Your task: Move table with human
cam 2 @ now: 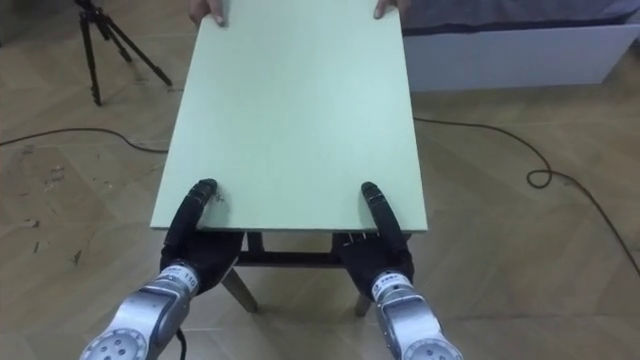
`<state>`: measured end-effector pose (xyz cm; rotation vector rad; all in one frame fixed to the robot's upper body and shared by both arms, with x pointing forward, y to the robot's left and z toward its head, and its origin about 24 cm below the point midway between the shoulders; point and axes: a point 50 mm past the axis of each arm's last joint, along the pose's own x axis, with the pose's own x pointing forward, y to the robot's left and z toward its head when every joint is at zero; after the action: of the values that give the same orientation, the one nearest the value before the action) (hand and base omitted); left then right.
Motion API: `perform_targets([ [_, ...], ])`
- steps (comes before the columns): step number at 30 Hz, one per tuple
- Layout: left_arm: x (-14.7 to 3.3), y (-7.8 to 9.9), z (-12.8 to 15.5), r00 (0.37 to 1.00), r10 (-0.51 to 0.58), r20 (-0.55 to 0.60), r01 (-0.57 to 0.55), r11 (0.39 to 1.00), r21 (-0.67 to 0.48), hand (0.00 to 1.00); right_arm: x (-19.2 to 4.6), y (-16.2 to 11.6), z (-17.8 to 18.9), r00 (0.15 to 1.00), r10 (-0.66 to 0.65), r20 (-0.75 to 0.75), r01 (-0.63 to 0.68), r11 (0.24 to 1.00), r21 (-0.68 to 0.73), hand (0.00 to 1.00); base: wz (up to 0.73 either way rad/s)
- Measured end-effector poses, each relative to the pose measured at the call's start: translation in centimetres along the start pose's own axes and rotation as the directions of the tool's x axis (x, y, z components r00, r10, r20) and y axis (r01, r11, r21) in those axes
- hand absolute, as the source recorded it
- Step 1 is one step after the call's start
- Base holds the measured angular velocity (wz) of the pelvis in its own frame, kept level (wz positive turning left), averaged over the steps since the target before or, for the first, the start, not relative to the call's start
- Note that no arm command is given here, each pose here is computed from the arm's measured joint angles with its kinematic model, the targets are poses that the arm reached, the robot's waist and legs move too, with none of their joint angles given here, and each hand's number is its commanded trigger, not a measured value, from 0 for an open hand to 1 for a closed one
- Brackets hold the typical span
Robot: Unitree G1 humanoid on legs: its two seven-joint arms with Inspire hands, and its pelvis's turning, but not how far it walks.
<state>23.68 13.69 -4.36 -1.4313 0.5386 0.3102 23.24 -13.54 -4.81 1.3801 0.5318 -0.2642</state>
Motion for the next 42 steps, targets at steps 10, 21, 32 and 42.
perform_targets([
  [10,-2.6,1.5,-0.4,1.0,-0.015,0.011,0.015,1.0,-0.024,1.0,-1.7,0.0,-0.5,0.999,0.047,-0.018,-0.047,0.999,-0.02,1.0,0.02],
  [21,-3.7,1.5,-0.8,0.998,-0.051,0.025,0.051,0.999,0.016,1.0,-3.2,-0.6,-1.3,0.996,0.087,0.0,-0.087,0.996,-0.002,1.0,0.01],
  [32,-5.0,2.3,-1.4,0.993,-0.099,0.059,0.095,0.993,0.077,1.0,-5.5,-1.8,-2.3,0.994,0.103,0.031,-0.104,0.994,0.034,1.0,0.0],
  [42,-6.6,3.7,-2.2,0.99,-0.118,0.075,0.113,0.991,0.076,1.0,-7.1,-3.4,-2.8,0.991,0.124,0.052,-0.126,0.992,0.029,1.0,0.02],
])
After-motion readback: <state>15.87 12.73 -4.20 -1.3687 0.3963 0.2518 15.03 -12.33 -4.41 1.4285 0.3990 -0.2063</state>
